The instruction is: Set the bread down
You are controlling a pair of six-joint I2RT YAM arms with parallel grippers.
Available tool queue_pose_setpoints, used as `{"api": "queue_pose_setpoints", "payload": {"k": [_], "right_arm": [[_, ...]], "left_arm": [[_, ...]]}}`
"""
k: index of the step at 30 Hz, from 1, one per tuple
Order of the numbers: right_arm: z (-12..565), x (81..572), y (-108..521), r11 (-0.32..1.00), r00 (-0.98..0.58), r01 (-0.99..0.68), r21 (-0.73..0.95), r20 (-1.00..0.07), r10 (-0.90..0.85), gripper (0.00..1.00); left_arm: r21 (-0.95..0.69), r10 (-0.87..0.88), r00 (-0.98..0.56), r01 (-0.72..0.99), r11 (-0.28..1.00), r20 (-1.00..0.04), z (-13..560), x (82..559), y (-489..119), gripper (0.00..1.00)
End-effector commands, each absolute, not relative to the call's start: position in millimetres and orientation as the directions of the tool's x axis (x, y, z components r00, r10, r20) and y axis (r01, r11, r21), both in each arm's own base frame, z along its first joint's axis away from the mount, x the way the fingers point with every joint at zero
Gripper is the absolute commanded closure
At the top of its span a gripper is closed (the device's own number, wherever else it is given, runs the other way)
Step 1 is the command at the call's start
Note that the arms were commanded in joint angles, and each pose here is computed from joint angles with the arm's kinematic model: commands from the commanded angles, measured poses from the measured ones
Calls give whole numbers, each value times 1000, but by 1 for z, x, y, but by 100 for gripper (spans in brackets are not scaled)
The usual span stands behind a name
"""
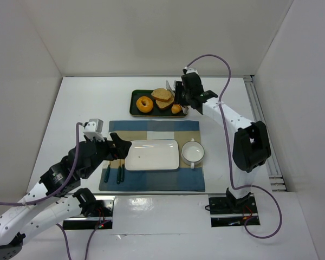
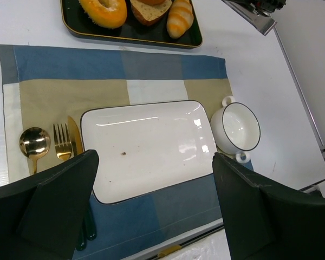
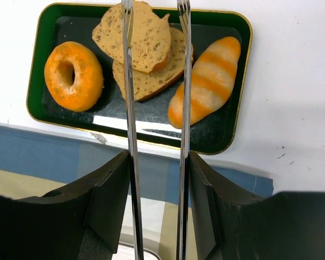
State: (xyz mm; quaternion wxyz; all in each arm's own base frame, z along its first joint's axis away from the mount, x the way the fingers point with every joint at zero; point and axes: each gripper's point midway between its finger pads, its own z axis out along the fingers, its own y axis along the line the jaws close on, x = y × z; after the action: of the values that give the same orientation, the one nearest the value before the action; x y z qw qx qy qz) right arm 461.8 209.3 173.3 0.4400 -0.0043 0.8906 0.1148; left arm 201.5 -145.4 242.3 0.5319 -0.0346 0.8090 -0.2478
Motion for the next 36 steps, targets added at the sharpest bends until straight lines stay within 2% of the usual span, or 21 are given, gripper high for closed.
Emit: {"api": "queue_pose_setpoints", "payload": {"k": [1,8,24,27,28,31,32,33,36], "right_arm": [[189,469,209,955,-577,-113,273,-801,160,48],[160,465,212,946,-640,-91,310,-746,182,48],[140,468,227,936,-685,-103,335,-706,177,48],[136,467,229,934,-696,-109,341,-697,173,61],[132,463,233,934,-703,-115,338,-692,164,69],[134,464,235,928,-700,-118,353,-692,174,81],[140,465,236,926,-689,-124,358,-702,179,93],[140,463,240,927,-687,-128,352,-705,173,98],[158,459,240,927,-664,-134,350,-726,178,100]], "left_arm": [[-475,-358,-424,210,855,-832,251,201,-148,0],[-470,-352,-430,207,858,-831,248,198,-145,0],[-470,-352,-430,207,858,-831,248,197,-144,0],[-470,-352,-430,207,858,-831,248,197,-144,0],[-475,-358,-424,210,855,-832,250,196,-143,0],[-470,-352,-430,207,858,-831,248,195,-142,0],[-478,-360,-431,203,855,-827,249,195,-142,0],[-482,-366,-426,206,852,-827,251,194,-141,0],[-490,-374,-428,202,848,-823,251,194,-142,0]]}}
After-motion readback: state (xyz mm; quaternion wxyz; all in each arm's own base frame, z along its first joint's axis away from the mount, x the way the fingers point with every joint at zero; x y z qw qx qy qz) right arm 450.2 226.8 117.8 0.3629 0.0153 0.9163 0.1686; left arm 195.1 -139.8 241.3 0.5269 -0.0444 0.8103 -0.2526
